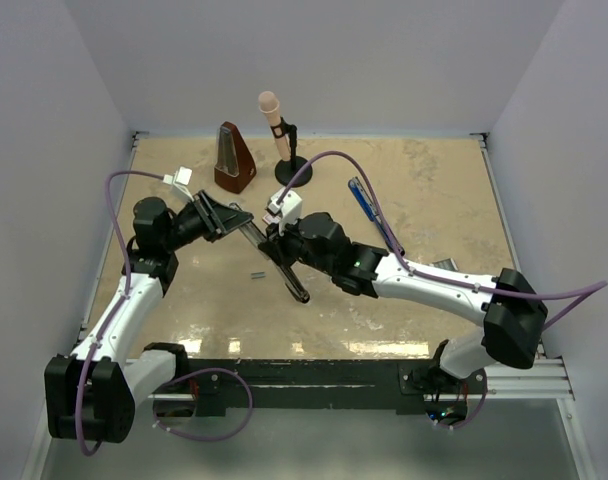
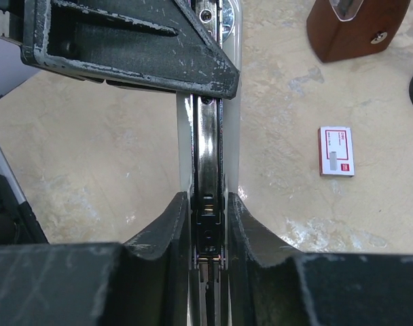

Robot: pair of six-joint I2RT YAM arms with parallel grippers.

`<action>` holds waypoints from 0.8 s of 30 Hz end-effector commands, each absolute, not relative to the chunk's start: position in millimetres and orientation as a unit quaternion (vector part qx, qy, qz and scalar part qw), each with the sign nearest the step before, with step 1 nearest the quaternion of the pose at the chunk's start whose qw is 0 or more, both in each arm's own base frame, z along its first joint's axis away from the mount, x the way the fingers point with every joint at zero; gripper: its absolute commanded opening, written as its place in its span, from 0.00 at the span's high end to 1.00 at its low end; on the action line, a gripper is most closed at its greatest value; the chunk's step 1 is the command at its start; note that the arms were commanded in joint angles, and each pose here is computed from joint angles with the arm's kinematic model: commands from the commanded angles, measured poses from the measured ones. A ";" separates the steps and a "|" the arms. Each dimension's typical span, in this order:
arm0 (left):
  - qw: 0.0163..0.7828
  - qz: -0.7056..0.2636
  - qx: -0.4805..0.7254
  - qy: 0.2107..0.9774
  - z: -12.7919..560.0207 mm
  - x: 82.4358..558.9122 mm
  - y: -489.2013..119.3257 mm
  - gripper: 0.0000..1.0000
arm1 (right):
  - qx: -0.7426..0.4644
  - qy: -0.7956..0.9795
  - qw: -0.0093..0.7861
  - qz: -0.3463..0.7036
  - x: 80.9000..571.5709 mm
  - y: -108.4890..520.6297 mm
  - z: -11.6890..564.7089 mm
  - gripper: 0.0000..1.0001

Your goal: Unload the staples from the stapler

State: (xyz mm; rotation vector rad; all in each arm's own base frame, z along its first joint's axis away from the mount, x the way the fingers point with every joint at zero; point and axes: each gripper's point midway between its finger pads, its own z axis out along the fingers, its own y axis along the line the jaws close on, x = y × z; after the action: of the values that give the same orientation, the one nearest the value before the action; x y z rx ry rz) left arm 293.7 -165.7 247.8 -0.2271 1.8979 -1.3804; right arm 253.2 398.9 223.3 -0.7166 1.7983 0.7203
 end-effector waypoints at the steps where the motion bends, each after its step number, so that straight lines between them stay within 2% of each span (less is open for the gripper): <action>1: 0.403 -0.562 -0.038 0.721 276.2 288.5 -172.6 0.63 | -0.261 0.752 0.538 0.277 265.4 384.6 237.2 1.00; 4: 0.400 -0.556 -0.030 0.728 272.2 288.7 -173.0 0.43 | -0.258 0.756 0.547 0.250 273.0 375.2 237.2 1.00; 6: 0.399 -0.549 -0.022 0.734 270.1 289.5 -172.9 0.38 | -0.248 0.762 0.551 0.233 285.3 363.6 238.6 1.00; 7: 0.399 -0.547 -0.019 0.736 270.0 289.9 -172.9 0.30 | -0.248 0.769 0.543 0.227 288.8 356.1 236.3 1.00; 13: 0.398 -0.518 0.012 0.757 259.2 293.7 -171.2 0.02 | -0.202 0.800 0.547 0.141 346.6 291.8 229.1 1.00; 18: 0.408 -0.438 0.052 0.800 237.9 301.7 -157.4 0.00 | -0.198 0.833 0.514 0.055 407.3 246.6 198.6 1.00; 22: 0.433 -0.329 0.021 0.839 209.3 313.1 -133.9 0.00 | -0.205 0.859 0.469 0.016 443.3 224.4 166.0 1.00; 23: 0.436 -0.321 0.015 0.841 207.2 313.2 -130.7 0.01 | -0.195 0.859 0.474 0.012 457.2 217.7 172.8 1.00; 24: 0.442 -0.310 0.012 0.842 209.8 313.0 -126.4 0.02 | -0.201 0.868 0.455 0.004 464.3 217.1 153.5 1.00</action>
State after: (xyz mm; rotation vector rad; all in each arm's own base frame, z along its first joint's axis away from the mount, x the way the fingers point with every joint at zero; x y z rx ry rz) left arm 308.8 -150.2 221.6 0.0092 2.0605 -1.0266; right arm 432.6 227.4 144.1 -0.4666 2.1568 0.0605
